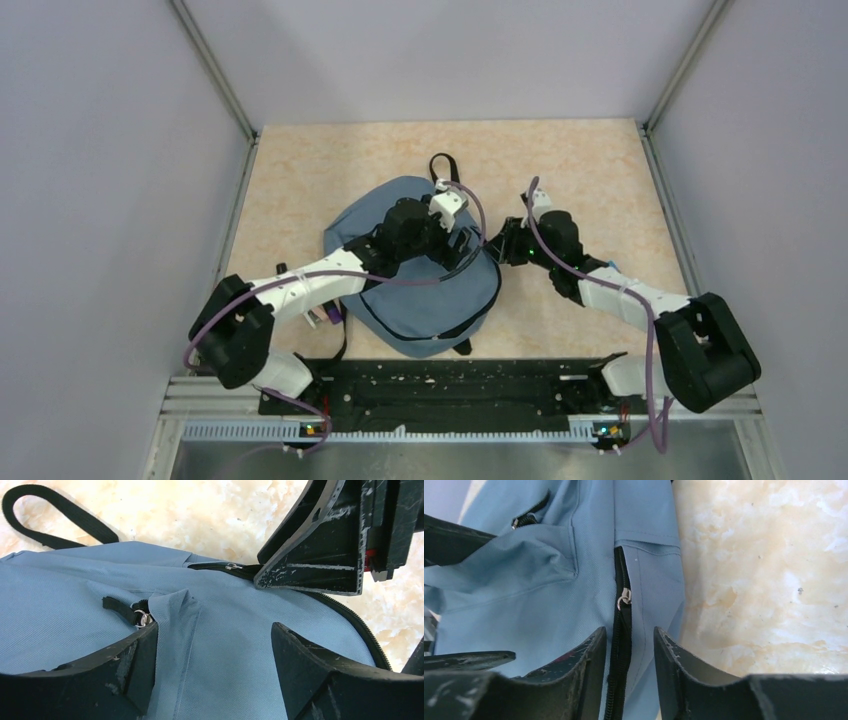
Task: Pack the student bag
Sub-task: Zip the student bag at the center of the board.
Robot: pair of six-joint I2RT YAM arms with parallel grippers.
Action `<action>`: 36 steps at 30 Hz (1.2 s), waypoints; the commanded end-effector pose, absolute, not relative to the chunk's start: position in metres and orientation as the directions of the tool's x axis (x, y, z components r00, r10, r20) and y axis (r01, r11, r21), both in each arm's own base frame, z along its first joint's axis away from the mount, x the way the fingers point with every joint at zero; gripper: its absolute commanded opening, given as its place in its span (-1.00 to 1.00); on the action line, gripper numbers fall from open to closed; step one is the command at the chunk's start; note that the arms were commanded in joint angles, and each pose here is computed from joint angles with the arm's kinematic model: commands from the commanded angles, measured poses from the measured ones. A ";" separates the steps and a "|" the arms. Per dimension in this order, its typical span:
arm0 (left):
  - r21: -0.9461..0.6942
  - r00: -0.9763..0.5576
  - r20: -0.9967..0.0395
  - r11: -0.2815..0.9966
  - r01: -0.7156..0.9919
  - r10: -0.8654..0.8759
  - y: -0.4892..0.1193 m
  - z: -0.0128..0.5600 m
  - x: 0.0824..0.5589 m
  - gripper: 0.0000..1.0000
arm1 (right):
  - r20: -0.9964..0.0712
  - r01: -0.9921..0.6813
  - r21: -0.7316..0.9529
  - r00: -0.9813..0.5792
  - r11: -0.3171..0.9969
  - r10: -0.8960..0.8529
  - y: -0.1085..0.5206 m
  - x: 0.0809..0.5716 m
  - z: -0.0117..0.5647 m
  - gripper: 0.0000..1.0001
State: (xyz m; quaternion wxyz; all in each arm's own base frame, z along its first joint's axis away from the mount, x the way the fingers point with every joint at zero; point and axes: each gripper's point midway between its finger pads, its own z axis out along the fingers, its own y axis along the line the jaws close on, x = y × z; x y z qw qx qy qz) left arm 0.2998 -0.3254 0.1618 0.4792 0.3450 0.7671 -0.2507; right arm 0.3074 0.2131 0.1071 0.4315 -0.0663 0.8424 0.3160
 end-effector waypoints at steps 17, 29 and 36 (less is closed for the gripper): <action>-0.142 -0.427 -0.899 0.860 0.490 0.095 -0.300 0.213 0.370 0.85 | -0.806 -0.443 0.511 -0.545 0.737 0.231 0.225 0.324 0.150 -1.00; -0.177 -0.579 -0.807 0.887 0.427 0.117 -0.308 0.163 0.398 0.86 | -0.788 -0.476 0.489 -0.600 0.731 0.137 0.217 0.289 0.142 -1.00; -0.112 -0.417 -0.890 0.800 0.590 0.183 -0.328 0.184 0.406 0.84 | -0.752 -0.483 0.481 -0.656 0.732 0.060 0.205 0.252 0.131 -1.00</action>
